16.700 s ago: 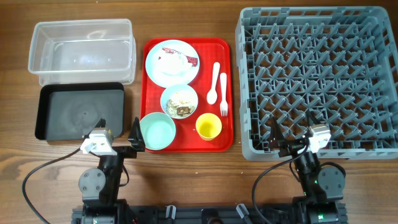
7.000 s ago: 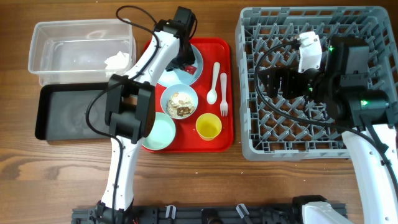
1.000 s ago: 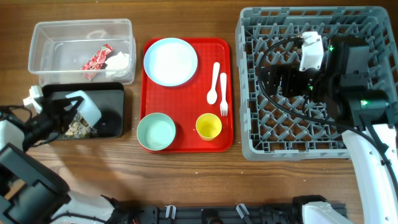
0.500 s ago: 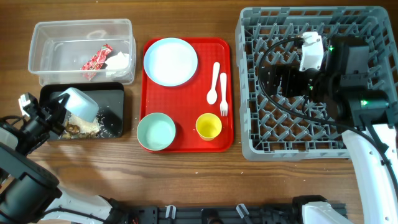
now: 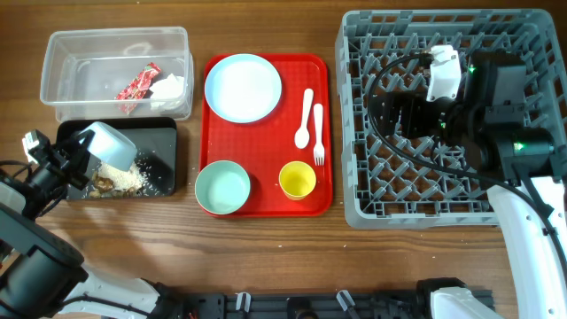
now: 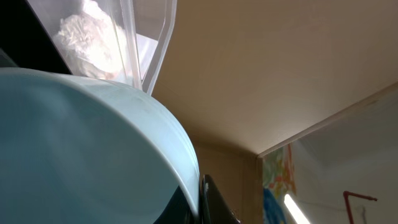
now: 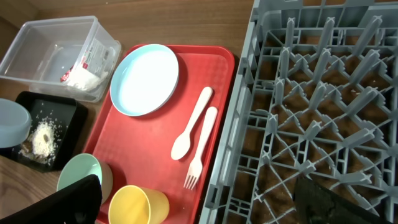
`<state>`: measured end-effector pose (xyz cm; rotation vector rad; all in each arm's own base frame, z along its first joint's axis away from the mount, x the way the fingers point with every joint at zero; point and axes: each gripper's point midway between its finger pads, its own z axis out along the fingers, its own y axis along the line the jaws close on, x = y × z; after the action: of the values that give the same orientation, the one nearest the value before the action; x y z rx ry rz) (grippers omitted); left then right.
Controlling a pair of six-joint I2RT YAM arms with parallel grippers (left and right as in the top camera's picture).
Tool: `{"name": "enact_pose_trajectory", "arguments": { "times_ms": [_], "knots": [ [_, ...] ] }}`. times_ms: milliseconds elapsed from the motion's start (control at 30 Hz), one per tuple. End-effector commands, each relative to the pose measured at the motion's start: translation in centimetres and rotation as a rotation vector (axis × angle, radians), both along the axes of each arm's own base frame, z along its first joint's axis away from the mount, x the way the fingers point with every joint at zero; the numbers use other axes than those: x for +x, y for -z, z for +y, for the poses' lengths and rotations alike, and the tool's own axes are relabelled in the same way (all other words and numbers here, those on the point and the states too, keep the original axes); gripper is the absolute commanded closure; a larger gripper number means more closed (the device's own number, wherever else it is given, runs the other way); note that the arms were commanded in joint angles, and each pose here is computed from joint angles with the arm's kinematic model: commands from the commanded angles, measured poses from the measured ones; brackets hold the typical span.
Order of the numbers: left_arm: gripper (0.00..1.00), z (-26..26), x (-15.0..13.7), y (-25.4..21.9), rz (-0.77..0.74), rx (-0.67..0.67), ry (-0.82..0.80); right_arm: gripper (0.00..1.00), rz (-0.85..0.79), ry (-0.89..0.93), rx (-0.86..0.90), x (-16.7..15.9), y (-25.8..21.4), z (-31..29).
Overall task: Sort waste into correct bins and load items into the dishwasher rack
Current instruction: 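Tip the blue bowl over the black tray to empty the rice, then return the empty blue bowl onto the red tray with the left gripper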
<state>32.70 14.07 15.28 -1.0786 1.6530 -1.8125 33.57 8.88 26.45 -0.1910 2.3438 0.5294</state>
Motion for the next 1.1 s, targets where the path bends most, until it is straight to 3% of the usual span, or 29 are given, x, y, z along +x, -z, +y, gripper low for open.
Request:
{"name": "enact_pose_trajectory", "arguments": {
  "times_ms": [0, 333, 500, 667, 867, 967, 1067],
  "knots": [
    [0.96, -0.9, 0.4, -0.2, 0.005, -0.020, 0.026, 0.00, -0.008, 0.013, 0.010, 0.4, -0.6, -0.1],
    [0.96, -7.0, 3.8, -4.5, 0.015, 0.347, 0.177, 0.00, -0.018, 0.013, 0.011, 0.6, -0.7, -0.1],
    [0.96, -14.0, 6.5, -6.4, -0.055, 0.668, 0.292, 0.00, -0.018, 0.012, 0.011, 0.6, -0.7, -0.1],
    [0.96, -22.1, 8.6, -4.2, -0.093, 0.944, 0.396, 0.00, -0.010, 0.013, 0.011, 0.5, -0.6, -0.1],
    [0.96, -30.7, 7.3, 1.2, -0.127, 1.338, 0.573, 0.00, -0.008, 0.013, 0.010, 0.4, -0.6, -0.1],
    [0.96, -33.5, 5.8, 3.4, -0.123, 1.450, 0.648, 0.00, -0.004, 0.013, 0.010, 0.4, -0.5, -0.1],
    [0.96, -35.5, 4.2, 5.0, -0.121, 1.475, 0.726, 0.00, 0.003, 0.013, 0.010, 0.3, -0.4, -0.1]
  ]
}}
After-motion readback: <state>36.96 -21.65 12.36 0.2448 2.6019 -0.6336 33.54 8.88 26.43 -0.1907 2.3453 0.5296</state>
